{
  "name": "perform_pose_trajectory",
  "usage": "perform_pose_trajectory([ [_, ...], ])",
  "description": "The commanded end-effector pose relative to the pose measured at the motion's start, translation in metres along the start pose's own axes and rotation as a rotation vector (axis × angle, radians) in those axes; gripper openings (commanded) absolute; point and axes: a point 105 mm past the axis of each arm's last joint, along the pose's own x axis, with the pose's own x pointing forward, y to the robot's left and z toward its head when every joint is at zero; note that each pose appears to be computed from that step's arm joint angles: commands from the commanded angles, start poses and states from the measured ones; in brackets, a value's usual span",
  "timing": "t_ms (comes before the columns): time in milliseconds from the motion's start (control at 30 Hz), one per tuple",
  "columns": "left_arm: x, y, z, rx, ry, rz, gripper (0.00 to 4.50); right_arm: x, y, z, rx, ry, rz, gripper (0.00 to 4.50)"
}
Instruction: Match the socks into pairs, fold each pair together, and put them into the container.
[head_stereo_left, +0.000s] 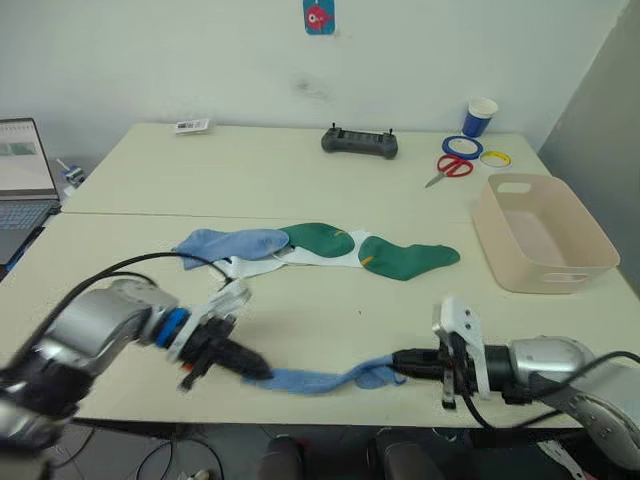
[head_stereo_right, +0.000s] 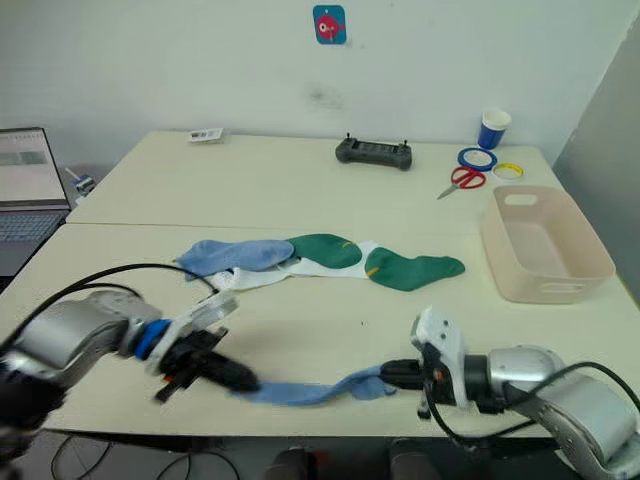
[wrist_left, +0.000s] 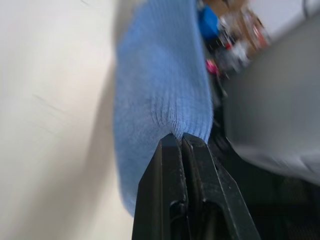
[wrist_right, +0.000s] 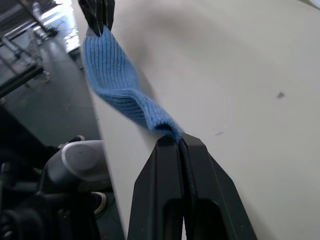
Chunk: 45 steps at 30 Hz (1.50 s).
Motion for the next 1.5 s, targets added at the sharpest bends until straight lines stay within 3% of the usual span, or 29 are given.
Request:
perform_pose_trajectory([
  [33,-0.001,0.032,0.011,-0.041,0.017,0.136,0.00,0.004,-0.016,-0.003,0.037,0.028,-0.059,0.02],
  [167,0.003,0.054,0.028,0.017,0.045,0.208,0.00,0.009,-0.036,0.001,0.039,0.037,-0.134,0.02],
  [367,0.001,0.055,0.045,0.043,-0.021,0.194,0.00,0.005,-0.056,0.016,-0.004,-0.006,-0.259,0.02],
  [533,-0.023,0.066,0.064,0.154,-0.154,0.365,1.63,-0.004,-0.061,0.030,-0.100,-0.061,-0.349,1.74],
  [633,-0.041,0.063,0.078,0.209,-0.271,0.446,2.59,-0.009,-0.052,0.042,-0.136,-0.155,-0.349,2.83],
  [733,-0.047,0.052,0.077,0.229,-0.334,0.473,3.57,-0.014,-0.045,0.041,-0.140,-0.196,-0.363,3.91],
  [800,-0.046,0.042,0.073,0.234,-0.357,0.468,4.17,-0.016,-0.037,0.034,-0.163,-0.191,-0.365,4.50],
  [833,-0.045,0.038,0.070,0.241,-0.360,0.462,4.48,-0.016,-0.033,0.031,-0.167,-0.190,-0.361,4.50],
  [967,-0.030,0.027,0.052,0.257,-0.314,0.424,4.48,-0.010,-0.018,0.021,-0.163,-0.199,-0.345,4.50],
  [1133,-0.014,0.050,0.042,0.304,-0.279,0.544,4.48,-0.005,-0.022,0.005,-0.140,-0.169,-0.409,4.50],
  [1233,-0.004,0.060,0.038,0.318,-0.257,0.567,3.88,-0.004,-0.031,-0.006,-0.104,-0.145,-0.474,4.50],
  [1500,0.009,0.056,0.031,0.338,-0.224,0.506,1.31,0.006,-0.041,-0.017,0.002,-0.140,-0.517,4.50],
])
